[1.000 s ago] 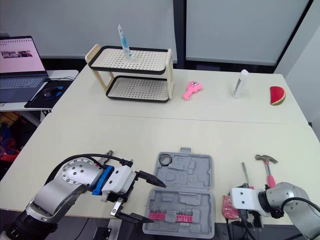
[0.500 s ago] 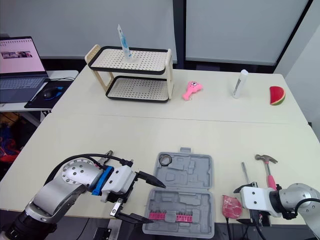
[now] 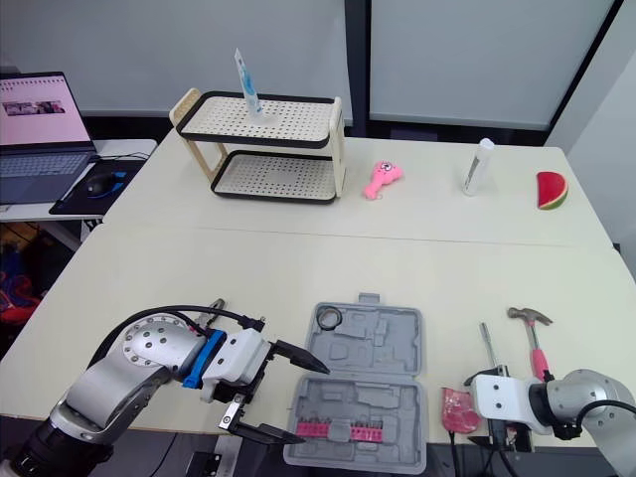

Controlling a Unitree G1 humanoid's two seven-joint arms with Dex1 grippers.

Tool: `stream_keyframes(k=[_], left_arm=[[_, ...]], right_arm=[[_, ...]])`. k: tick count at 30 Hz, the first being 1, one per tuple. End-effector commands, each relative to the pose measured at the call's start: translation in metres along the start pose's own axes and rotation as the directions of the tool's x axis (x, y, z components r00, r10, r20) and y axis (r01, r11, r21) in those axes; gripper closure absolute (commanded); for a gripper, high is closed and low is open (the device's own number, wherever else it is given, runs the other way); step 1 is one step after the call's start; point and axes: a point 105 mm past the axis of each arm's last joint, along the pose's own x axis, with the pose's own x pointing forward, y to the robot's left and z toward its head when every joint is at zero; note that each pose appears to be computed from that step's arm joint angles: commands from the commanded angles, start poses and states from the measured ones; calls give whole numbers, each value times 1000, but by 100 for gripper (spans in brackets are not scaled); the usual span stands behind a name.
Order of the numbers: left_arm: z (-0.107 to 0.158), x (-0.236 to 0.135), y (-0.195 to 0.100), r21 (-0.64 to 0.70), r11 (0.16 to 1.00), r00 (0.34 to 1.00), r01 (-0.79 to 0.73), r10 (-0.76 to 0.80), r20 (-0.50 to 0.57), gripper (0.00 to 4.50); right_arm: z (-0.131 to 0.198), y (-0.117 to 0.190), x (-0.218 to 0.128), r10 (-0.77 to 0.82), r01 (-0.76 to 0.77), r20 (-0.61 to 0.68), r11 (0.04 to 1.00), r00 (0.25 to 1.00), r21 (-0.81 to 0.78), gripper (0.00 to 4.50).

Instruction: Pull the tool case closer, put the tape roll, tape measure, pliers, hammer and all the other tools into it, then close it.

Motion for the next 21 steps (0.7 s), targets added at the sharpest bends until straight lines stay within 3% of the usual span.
stream_keyframes(k=[1, 14, 19, 21], left_arm=[[6, 2, -1, 36, 999, 1000, 7, -7, 7, 0], [1, 1, 1, 34, 999, 1000, -3, 3, 4, 0], [-1, 1, 2, 35, 999, 1000, -8, 8, 2, 0], [-2, 1, 2, 35, 999, 1000, -11, 11, 1, 0]], right_arm=[[5, -1, 0, -12, 12, 3, 1000, 1000, -13, 2], [8, 2, 8, -21, 21, 1, 1000, 1000, 20, 2], [8, -2, 7, -45, 45, -6, 999, 999, 11, 137], [8, -4, 5, -56, 56, -6, 998, 998, 7, 137]])
